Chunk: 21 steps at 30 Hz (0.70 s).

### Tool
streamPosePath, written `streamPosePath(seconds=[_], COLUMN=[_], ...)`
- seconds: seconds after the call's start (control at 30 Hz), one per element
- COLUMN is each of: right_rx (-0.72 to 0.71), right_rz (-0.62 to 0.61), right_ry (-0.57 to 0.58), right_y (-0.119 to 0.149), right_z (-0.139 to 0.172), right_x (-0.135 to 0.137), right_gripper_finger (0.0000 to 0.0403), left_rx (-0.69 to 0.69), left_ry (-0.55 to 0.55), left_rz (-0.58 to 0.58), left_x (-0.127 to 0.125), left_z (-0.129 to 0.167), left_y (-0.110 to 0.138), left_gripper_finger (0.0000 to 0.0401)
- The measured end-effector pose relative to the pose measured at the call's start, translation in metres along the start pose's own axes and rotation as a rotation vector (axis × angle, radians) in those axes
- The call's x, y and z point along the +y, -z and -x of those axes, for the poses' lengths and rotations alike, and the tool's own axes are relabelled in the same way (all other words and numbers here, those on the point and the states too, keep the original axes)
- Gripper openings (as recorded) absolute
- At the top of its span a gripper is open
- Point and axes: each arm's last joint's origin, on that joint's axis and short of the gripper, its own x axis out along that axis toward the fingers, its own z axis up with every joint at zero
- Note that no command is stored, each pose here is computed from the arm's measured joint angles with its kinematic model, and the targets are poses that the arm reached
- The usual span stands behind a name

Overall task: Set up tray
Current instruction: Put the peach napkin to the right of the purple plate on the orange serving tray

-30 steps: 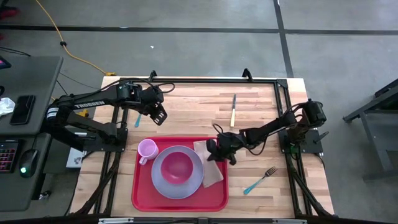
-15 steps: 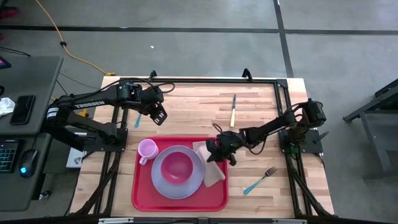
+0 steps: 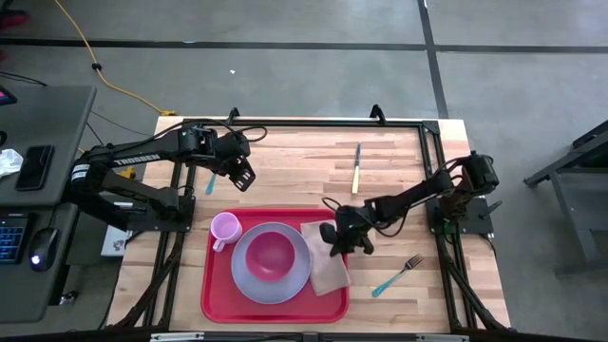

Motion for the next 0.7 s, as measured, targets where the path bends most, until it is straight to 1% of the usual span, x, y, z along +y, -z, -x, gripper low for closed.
streamPosePath(seconds=[0.13, 0.3, 0.43, 0.57, 0.7], right_rx=[-0.012, -0.020, -0.020, 0.012, 0.037], right_rz=[0.003, 0.023, 0.042, 0.071, 0.085], right_ry=[-0.007, -0.056, -0.054, -0.043, -0.037], right_y=[0.0022, 0.0038, 0.0038, 0.0045, 0.0052], right_z=[-0.0011, -0.0013, -0.0013, -0.0012, -0.0012], right_x=[-0.0002, 0.0041, 0.0040, 0.0037, 0.0036], right_gripper_finger=[0.0000, 0.0001, 0.0011, 0.0038, 0.0081], left_rx=[0.000, 0.000, 0.000, 0.000, 0.001], left_ry=[0.000, 0.001, 0.001, 0.001, 0.001], left_rz=[0.000, 0.000, 0.000, 0.000, 0.000], left_x=[0.0000, -0.0001, 0.0000, 0.0000, -0.0001], left_z=[0.0000, 0.0000, 0.0000, 0.0000, 0.0000], left_y=[0.0000, 0.0000, 0.0000, 0.0000, 0.0001], left_gripper_finger=[0.0175, 0.0175, 0.0175, 0.0175, 0.0175])
